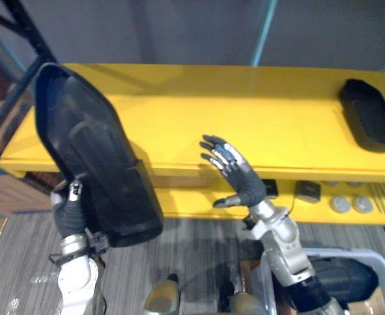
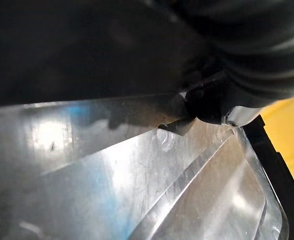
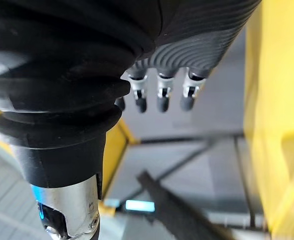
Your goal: Walk over and take plastic housings, then place them on the shelf
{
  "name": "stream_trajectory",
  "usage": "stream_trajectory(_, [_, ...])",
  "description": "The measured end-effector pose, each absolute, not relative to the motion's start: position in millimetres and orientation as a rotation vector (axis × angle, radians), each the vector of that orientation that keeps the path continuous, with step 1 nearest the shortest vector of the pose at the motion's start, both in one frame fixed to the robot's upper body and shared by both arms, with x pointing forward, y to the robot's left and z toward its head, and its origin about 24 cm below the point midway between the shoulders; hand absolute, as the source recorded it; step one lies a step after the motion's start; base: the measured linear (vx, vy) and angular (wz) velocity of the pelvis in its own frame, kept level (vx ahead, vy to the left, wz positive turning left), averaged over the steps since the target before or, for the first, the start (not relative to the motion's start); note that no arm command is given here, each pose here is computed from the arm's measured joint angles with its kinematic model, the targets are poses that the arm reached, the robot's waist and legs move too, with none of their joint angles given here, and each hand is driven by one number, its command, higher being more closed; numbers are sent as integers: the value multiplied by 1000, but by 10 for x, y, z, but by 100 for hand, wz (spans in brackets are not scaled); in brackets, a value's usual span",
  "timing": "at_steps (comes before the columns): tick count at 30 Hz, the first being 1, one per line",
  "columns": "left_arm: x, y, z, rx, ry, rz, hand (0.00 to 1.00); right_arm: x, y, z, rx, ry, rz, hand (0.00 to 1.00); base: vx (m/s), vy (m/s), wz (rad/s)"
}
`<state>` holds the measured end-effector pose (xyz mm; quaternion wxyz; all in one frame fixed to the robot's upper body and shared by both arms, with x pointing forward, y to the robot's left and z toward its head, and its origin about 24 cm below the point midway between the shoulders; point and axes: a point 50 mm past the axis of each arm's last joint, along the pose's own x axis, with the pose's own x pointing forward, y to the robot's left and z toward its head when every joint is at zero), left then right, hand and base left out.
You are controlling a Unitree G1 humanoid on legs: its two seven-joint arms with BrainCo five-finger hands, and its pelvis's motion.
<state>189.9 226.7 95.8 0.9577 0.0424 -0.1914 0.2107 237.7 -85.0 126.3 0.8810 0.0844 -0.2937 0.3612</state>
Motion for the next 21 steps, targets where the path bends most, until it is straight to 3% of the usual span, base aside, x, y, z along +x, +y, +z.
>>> stream_trajectory(5, [1887,2281,951,100,-376,424,100,2421,-837,1300,172,-618,553,0,-44,46,18])
stream_trajectory(13, [1979,2177,1179,258,-430,204,100,2236,-1764,1295,151,-643,-41,0,-79,25,-35])
stream_trajectory(17, [2208,2108,1241,262,-416,123,100,2082,-2076,1157,87,-564,-162,0,-13,42,-54])
stream_trajectory(21, [2591,2284,1096,201,-239,201,100,1893,-2307,968,20,-440,-192,0,23,18,-56])
